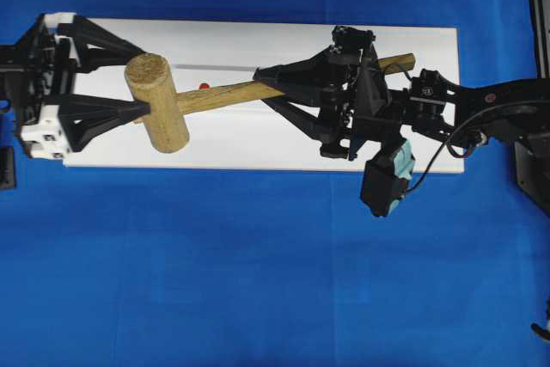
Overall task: Hit the mark with a hammer.
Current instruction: 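Close the left gripper around the mallet head, then open the right gripper and regrasp the handle nearer its end, then open the left gripper and move the mallet over the red dots, then swing the mallet head down onto a red dot with the right gripper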
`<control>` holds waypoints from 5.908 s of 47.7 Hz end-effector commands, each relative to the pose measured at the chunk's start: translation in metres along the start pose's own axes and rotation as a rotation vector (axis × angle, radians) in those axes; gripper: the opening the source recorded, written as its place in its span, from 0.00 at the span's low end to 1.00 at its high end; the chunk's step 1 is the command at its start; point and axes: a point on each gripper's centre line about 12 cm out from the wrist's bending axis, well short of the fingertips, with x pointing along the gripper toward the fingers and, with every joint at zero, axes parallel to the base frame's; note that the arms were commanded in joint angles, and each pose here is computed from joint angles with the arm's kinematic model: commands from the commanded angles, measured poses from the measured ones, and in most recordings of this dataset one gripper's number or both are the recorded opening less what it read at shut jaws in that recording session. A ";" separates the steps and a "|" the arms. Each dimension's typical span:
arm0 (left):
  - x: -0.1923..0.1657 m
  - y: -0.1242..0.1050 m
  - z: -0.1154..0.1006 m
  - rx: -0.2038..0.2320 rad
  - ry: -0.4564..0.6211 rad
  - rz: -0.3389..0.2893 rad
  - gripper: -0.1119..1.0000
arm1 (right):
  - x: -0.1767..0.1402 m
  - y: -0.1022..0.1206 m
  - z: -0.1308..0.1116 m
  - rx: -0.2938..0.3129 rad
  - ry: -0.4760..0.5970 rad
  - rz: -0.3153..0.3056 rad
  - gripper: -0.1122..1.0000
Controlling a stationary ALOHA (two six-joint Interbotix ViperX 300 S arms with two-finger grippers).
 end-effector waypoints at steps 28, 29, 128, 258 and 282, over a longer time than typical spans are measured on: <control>0.036 -0.002 0.008 -0.046 -0.010 0.001 0.81 | 0.005 -0.013 0.003 0.074 0.026 -0.013 0.19; 0.036 -0.002 0.008 -0.052 -0.009 0.001 0.77 | 0.005 -0.013 0.003 0.074 0.026 -0.011 0.19; 0.034 -0.007 -0.008 0.551 0.150 -0.024 0.50 | 0.029 0.019 -0.015 0.711 0.330 0.208 0.95; -0.056 -0.006 -0.007 0.373 0.214 -0.012 0.92 | -0.037 0.001 -0.047 0.864 0.406 0.129 0.11; -0.056 -0.005 -0.008 0.371 0.217 -0.007 0.92 | -0.024 -0.009 -0.058 0.897 0.429 0.136 0.11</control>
